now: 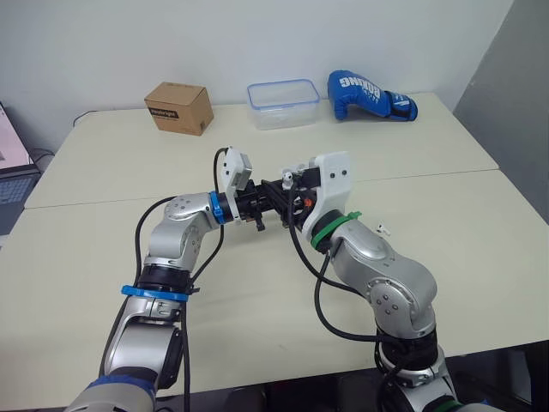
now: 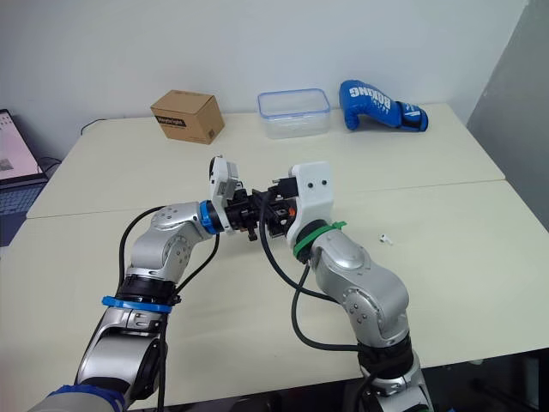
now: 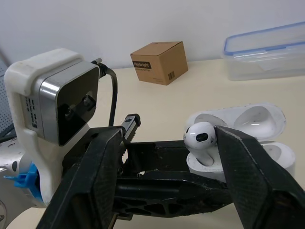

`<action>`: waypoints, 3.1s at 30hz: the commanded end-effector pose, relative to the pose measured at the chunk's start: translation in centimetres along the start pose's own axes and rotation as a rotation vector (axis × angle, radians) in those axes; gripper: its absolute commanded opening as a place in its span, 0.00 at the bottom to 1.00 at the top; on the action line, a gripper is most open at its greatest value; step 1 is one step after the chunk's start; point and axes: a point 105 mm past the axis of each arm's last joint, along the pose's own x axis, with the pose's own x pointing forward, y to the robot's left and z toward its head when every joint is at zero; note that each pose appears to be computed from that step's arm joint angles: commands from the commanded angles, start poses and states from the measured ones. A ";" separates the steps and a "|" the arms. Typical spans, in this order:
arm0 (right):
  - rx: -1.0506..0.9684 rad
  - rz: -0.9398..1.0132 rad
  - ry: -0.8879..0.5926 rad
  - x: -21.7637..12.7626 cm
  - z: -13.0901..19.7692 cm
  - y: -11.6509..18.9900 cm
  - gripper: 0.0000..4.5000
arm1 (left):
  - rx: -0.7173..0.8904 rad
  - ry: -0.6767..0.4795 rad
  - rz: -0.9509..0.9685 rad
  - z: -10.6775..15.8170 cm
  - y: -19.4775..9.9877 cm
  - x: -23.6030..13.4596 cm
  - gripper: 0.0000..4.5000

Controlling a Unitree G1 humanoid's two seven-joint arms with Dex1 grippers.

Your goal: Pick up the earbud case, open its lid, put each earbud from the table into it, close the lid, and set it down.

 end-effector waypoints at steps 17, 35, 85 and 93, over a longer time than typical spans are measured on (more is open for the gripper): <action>-0.023 0.310 -0.063 -4.0 4.2 -0.5 0.68 | 0.077 -0.047 -0.026 2.2 -0.2 -1.5 0.18; -0.653 0.330 0.870 -6.4 1.7 -15.9 0.68 | 0.087 -0.035 -0.124 1.3 -3.3 -4.2 0.18; -0.595 0.232 1.214 -4.7 -4.9 -20.5 0.48 | 0.078 -0.026 -0.112 0.7 -5.3 -4.4 0.18; -0.604 0.232 1.215 -4.7 -4.9 -20.5 0.18 | 0.078 -0.024 -0.109 0.6 -5.1 -4.5 0.18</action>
